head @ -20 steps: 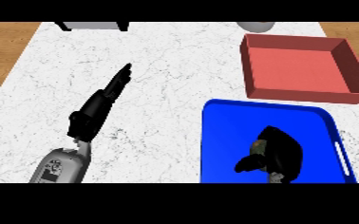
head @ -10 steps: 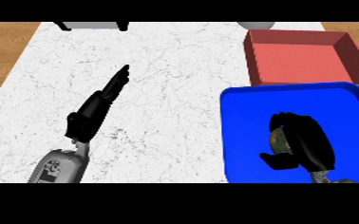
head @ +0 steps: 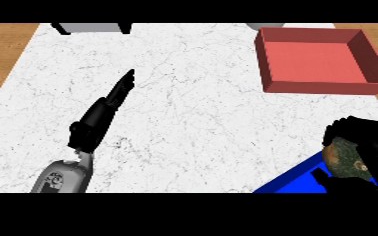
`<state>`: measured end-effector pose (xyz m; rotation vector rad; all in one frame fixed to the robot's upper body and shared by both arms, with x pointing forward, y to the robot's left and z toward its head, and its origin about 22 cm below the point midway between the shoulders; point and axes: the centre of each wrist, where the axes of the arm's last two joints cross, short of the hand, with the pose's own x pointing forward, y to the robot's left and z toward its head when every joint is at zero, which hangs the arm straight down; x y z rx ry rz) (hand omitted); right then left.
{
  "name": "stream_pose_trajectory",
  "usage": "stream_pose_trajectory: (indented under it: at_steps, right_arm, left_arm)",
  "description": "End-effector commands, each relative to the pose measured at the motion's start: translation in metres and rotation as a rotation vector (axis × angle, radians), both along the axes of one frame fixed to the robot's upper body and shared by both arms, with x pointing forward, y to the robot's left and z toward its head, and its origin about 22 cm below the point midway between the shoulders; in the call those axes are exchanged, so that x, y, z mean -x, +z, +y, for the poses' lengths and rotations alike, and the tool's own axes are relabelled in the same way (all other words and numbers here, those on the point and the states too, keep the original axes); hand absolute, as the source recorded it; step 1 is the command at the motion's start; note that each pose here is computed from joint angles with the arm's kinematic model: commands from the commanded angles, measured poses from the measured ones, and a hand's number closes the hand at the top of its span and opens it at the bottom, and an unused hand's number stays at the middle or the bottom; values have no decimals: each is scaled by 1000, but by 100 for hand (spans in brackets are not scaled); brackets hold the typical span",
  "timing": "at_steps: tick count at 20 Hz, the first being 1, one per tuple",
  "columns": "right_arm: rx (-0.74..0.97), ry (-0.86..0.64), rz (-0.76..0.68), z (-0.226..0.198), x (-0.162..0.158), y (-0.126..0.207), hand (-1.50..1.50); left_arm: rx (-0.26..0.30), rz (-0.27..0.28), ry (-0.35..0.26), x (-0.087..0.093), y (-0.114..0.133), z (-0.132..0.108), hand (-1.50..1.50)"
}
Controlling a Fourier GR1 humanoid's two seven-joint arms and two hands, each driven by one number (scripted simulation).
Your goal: Pick the squash from the tray and place it in the cardboard box
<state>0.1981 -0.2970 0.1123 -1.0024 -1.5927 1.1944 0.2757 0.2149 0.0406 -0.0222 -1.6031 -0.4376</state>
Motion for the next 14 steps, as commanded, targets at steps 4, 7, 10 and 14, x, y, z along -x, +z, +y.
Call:
stream_pose_trajectory:
  at_steps: [4,7,10,14]
  right_arm:
    - [-165,-18,-139,-4,27,69,150]
    - [-250,-50,-147,-3,37,75,150]
    - [-250,-117,-150,-19,32,97,150]
    - [-263,-174,-180,-37,5,128,150]
  left_arm:
    - [-1,8,0,-12,7,-2,0]
    - [-17,-4,-5,3,-5,-12,0]
    - [-9,-2,-9,10,-1,-17,0]
    - [5,3,-31,2,-3,-10,0]
